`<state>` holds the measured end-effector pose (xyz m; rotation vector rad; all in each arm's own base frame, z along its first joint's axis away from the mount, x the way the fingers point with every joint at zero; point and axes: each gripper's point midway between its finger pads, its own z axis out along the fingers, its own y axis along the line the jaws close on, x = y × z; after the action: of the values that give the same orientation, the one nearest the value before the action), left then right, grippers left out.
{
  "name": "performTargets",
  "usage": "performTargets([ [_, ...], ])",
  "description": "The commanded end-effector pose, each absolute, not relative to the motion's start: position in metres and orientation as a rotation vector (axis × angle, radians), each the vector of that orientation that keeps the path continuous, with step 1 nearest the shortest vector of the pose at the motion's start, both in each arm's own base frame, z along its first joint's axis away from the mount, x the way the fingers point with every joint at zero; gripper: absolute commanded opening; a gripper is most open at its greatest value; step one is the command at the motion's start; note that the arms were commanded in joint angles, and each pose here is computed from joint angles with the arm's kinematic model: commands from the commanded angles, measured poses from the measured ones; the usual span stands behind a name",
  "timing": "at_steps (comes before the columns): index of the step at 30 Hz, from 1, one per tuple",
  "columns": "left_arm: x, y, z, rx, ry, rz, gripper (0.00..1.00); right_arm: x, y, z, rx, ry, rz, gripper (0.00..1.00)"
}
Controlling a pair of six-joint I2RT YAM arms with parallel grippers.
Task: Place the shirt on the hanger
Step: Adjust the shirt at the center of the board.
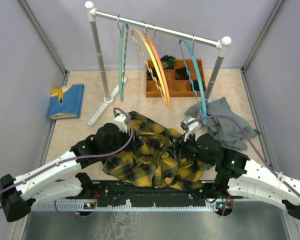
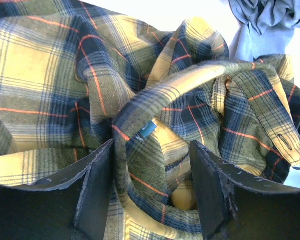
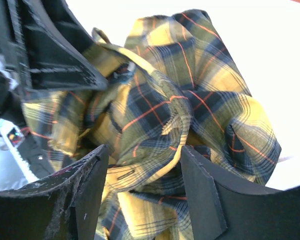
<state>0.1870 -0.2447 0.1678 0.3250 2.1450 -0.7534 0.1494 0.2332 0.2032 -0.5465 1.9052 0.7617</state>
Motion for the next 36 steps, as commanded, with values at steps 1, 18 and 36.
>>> performTargets([
  [1, 0.171, -0.246, 0.163, 0.361, 2.194, -0.817, 0.69, 0.129, 0.228, 0.242, -0.563, 1.873, 0.89, 0.62],
  [18, 0.168, -0.193, 0.189, 0.136, 2.225, -0.652, 0.9, 0.131, 0.147, 0.204, -0.025, 2.068, 0.757, 0.74],
  [36, 0.166, -0.19, 0.174, 0.088, 2.367, -0.551, 0.99, 0.107, 0.116, 0.29, 0.129, 1.718, 1.159, 0.99],
])
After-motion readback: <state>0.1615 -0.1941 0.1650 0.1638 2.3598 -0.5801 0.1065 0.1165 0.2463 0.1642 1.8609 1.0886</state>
